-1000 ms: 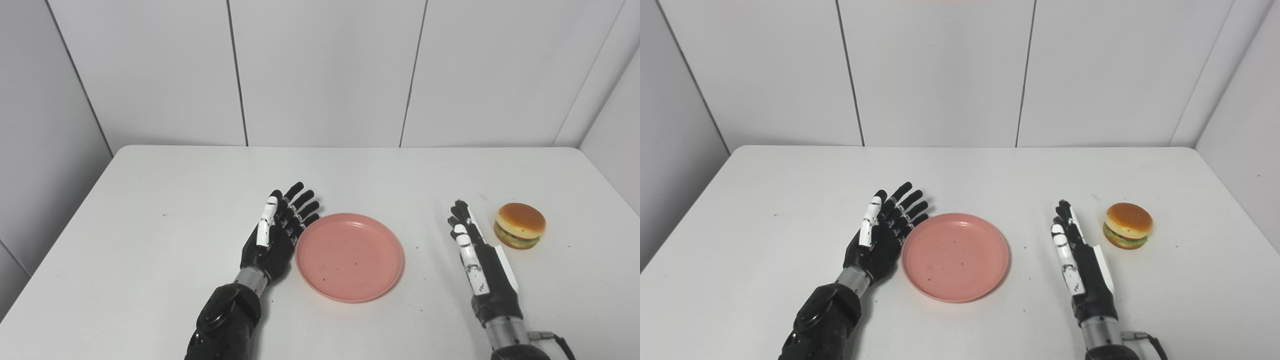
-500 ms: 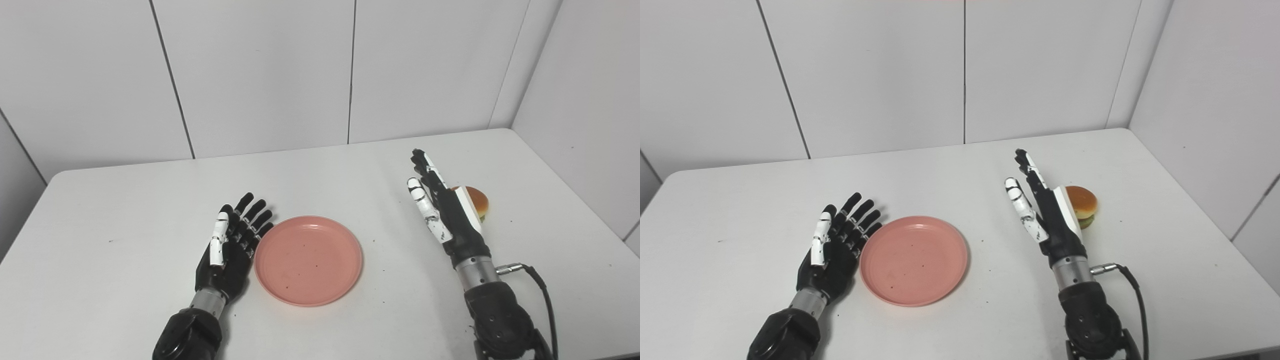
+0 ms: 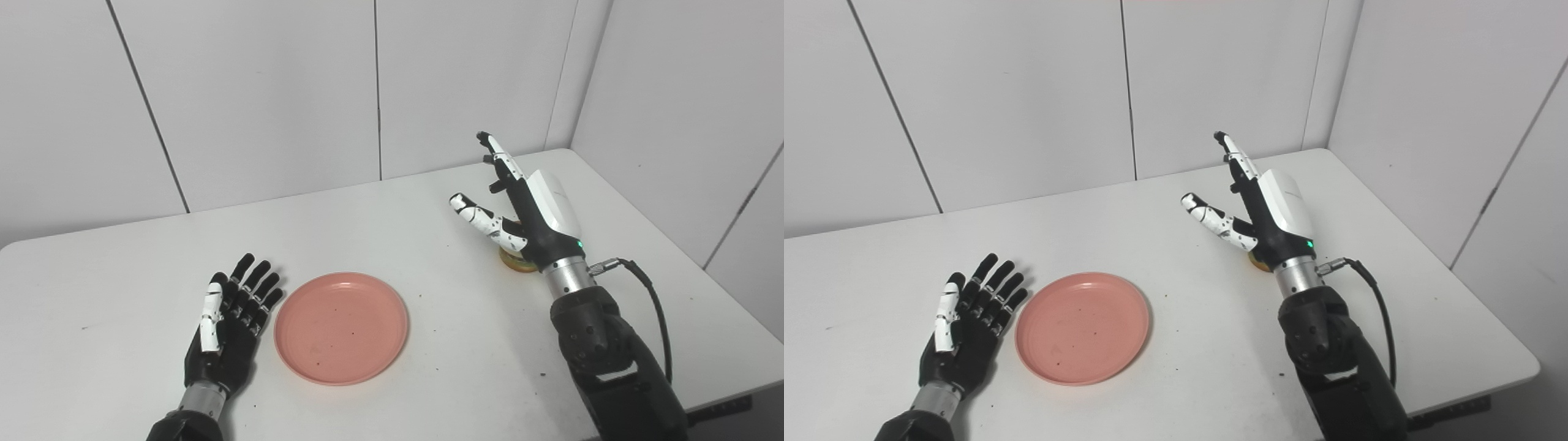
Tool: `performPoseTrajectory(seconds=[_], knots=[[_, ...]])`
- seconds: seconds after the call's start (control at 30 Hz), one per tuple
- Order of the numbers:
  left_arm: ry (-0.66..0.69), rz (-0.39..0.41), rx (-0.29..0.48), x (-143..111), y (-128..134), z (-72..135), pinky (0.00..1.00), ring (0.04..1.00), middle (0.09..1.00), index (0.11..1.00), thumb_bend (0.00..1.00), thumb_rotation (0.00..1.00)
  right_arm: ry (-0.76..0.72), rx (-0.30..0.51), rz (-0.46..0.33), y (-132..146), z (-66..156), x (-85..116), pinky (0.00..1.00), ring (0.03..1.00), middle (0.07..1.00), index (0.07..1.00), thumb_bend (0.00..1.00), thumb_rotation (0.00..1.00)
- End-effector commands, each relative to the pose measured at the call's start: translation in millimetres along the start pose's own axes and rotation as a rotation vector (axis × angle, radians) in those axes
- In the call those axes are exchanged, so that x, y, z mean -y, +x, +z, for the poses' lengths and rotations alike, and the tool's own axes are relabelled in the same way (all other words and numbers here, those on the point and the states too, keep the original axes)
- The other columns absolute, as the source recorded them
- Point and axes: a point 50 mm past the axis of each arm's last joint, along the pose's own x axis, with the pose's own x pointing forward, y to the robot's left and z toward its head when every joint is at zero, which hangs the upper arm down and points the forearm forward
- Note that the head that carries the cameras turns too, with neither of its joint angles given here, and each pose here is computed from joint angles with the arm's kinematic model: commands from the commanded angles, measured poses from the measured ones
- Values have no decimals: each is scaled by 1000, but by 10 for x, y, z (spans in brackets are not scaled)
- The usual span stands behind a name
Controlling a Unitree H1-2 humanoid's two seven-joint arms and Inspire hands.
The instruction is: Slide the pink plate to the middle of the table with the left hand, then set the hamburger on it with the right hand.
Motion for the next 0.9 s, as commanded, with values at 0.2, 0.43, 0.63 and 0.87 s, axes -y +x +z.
performPoseTrajectory(seconds=[0.2,0.43,0.63,0.87], knots=[[-18,70,-106,-270,-155,-219,930,906,914,917,340,1000,-253,-57,-98,137,-33,313,616,806,903,913,789,723],[-10,69,-107,-295,-155,-204,936,918,924,927,337,1000,-390,-145,-20,206,-125,351,653,824,904,896,833,630],[-20,69,-106,-290,-160,-194,939,916,924,925,340,1000,-444,-185,35,265,-232,325,649,830,929,902,860,572],[-21,56,-99,-292,-170,-170,935,916,925,927,340,1000,-439,-240,95,332,-372,233,694,861,944,911,884,578]])
